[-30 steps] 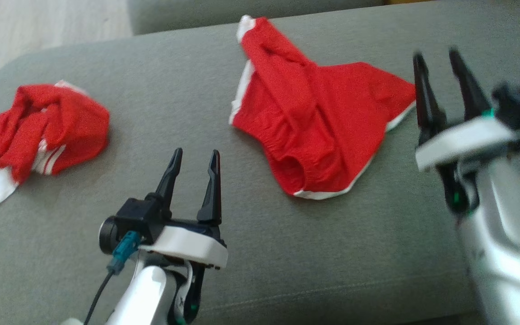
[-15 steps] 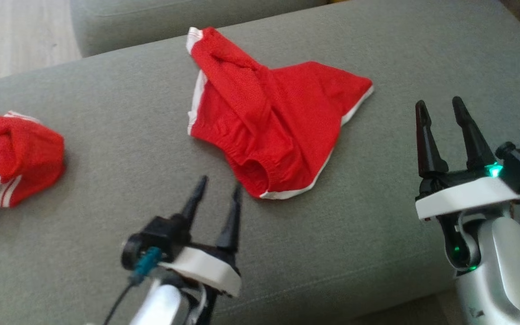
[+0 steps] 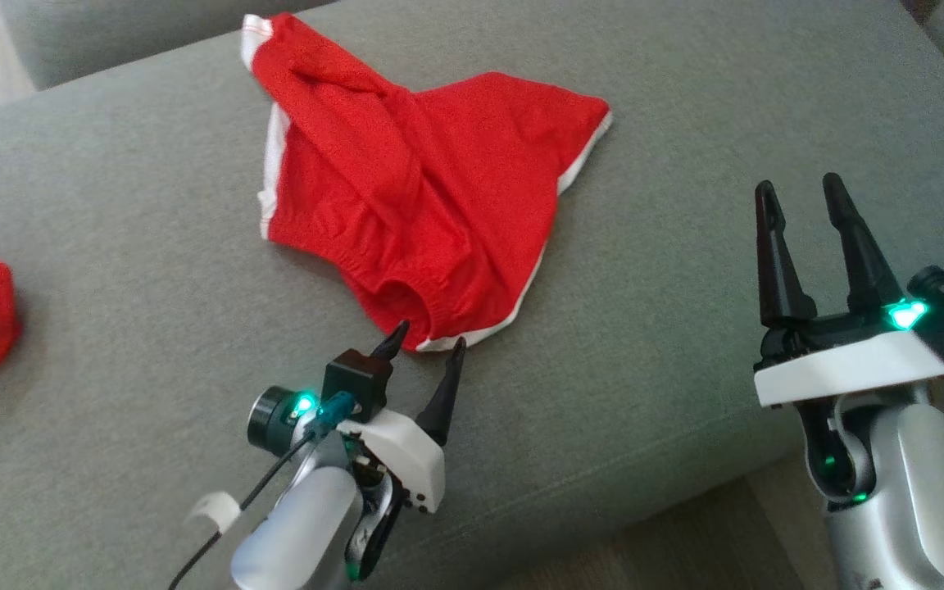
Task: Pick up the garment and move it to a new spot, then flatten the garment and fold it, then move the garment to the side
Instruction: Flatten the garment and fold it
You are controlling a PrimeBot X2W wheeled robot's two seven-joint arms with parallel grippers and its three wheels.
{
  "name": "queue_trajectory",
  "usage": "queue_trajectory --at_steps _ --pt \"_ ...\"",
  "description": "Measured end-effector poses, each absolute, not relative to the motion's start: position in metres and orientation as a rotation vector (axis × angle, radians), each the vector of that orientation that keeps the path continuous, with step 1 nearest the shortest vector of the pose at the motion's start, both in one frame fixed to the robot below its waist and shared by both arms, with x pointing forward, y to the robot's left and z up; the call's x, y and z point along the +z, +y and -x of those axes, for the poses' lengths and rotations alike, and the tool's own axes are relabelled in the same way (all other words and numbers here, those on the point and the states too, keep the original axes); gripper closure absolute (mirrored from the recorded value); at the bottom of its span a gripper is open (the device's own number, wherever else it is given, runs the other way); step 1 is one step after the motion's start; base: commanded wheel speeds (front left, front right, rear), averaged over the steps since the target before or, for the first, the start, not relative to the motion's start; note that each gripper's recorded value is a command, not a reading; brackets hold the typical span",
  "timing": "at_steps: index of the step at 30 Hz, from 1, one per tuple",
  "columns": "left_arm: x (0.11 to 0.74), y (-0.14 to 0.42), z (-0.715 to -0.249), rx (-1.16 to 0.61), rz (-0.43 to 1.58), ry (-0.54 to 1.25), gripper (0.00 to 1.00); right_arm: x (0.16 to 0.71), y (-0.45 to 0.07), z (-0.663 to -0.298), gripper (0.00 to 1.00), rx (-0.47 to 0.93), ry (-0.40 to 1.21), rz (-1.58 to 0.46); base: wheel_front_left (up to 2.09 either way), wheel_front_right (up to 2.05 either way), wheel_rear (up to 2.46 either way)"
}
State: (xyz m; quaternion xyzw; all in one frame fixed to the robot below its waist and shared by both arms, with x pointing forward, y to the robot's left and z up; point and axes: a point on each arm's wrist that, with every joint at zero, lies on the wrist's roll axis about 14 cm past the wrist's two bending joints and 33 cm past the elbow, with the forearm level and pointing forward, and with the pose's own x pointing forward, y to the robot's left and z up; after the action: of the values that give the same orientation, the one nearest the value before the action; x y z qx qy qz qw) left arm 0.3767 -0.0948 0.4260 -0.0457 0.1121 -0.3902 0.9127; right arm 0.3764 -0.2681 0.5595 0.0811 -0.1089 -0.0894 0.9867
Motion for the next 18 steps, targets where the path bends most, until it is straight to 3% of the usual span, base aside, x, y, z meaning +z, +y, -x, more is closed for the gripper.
queue_trajectory --at_steps 6,7,8,18 --pt "0.406 -0.103 -0.382 -0.823 0.051 0.29 0.0 0.555 -0.277 -0.372 0.0 -0.209 -0.211 -0.152 0.0 0.0 0.0" --pt "0.406 -0.104 -0.383 -0.825 0.055 0.295 0.88 0.556 -0.277 -0.372 0.0 -0.21 -0.211 -0.152 0.0 0.0 0.0" --pt "0.406 -0.104 -0.383 -0.826 0.057 0.297 1.0 0.556 -0.277 -0.371 0.0 -0.21 -0.213 -0.152 0.0 0.0 0.0" --pt "0.439 -0.084 -0.408 -0.7 0.124 0.211 1.0 0.554 -0.269 -0.378 0.0 -0.187 -0.211 -0.161 0.0 0.0 0.0"
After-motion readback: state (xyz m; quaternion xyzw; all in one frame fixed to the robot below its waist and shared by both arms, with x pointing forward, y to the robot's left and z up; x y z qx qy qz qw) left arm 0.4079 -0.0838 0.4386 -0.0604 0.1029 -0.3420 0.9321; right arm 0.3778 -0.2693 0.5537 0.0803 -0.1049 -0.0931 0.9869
